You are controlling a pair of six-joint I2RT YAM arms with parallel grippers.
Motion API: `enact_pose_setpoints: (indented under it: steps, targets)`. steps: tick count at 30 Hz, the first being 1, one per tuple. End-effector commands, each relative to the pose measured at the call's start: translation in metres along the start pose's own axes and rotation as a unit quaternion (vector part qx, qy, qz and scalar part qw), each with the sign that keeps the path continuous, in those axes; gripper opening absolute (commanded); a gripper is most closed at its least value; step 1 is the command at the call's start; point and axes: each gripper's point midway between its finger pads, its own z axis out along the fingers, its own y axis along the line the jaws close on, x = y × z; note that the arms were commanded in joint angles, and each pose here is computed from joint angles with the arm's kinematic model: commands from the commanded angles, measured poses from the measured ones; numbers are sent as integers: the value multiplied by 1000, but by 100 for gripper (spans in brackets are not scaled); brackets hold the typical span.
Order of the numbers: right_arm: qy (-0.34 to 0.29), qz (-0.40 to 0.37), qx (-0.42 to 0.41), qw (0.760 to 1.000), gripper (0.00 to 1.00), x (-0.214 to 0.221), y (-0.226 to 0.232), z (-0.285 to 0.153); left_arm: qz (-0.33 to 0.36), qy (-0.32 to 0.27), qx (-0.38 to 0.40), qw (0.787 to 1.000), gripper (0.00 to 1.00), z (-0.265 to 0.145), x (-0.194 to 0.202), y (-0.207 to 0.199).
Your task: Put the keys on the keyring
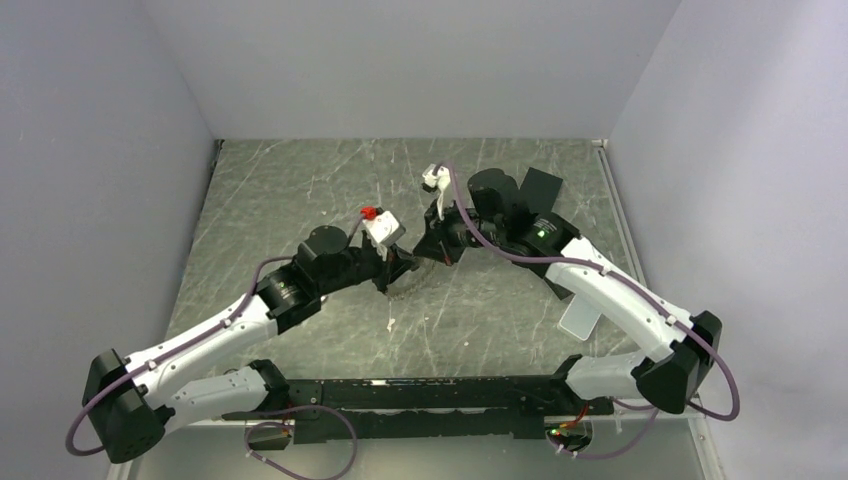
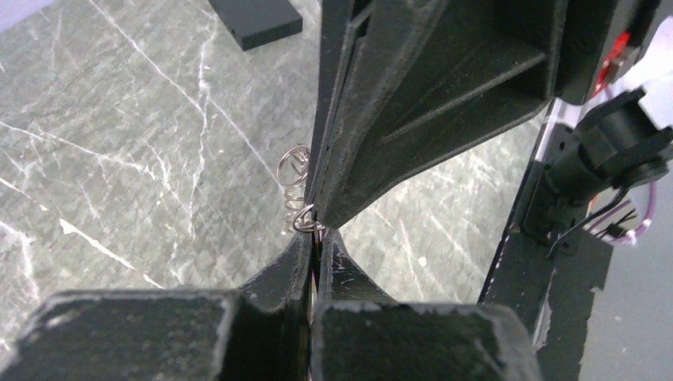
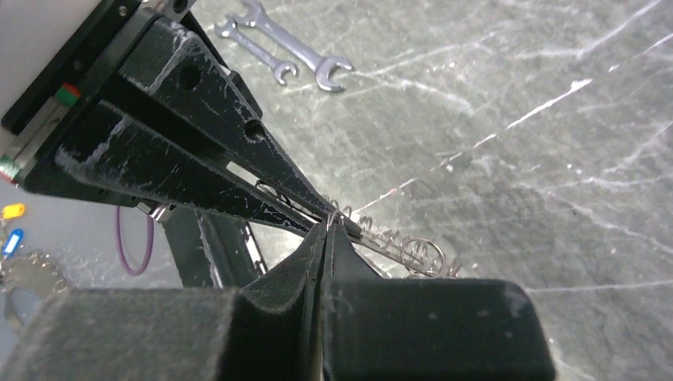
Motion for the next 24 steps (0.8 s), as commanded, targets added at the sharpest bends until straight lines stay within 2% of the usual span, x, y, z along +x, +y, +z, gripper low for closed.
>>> enact_pose_setpoints:
  steps: [1, 4, 8, 15, 20, 21, 24]
  targets:
    - [27, 24, -41, 999, 0, -6, 23, -7, 46, 19, 0, 999, 0, 1, 3, 4]
    - [49, 43, -34, 997, 0, -2, 21, -4, 50, 20, 18, 998, 0, 1, 6, -2]
    - [82, 66, -28, 994, 0, -3, 15, 1, 92, 32, 44, 994, 0, 2, 12, -13]
    - [126, 89, -30, 988, 0, -3, 10, 10, 138, 68, 32, 988, 0, 3, 32, -16]
    - [142, 94, -27, 985, 0, 1, 8, 10, 140, 63, 19, 988, 0, 2, 32, -14]
    - [138, 95, -24, 986, 1, 1, 8, 9, 137, 58, 15, 989, 0, 2, 29, -13]
    - [123, 89, -28, 988, 14, -5, 12, 5, 120, 42, -9, 992, 0, 0, 23, -8]
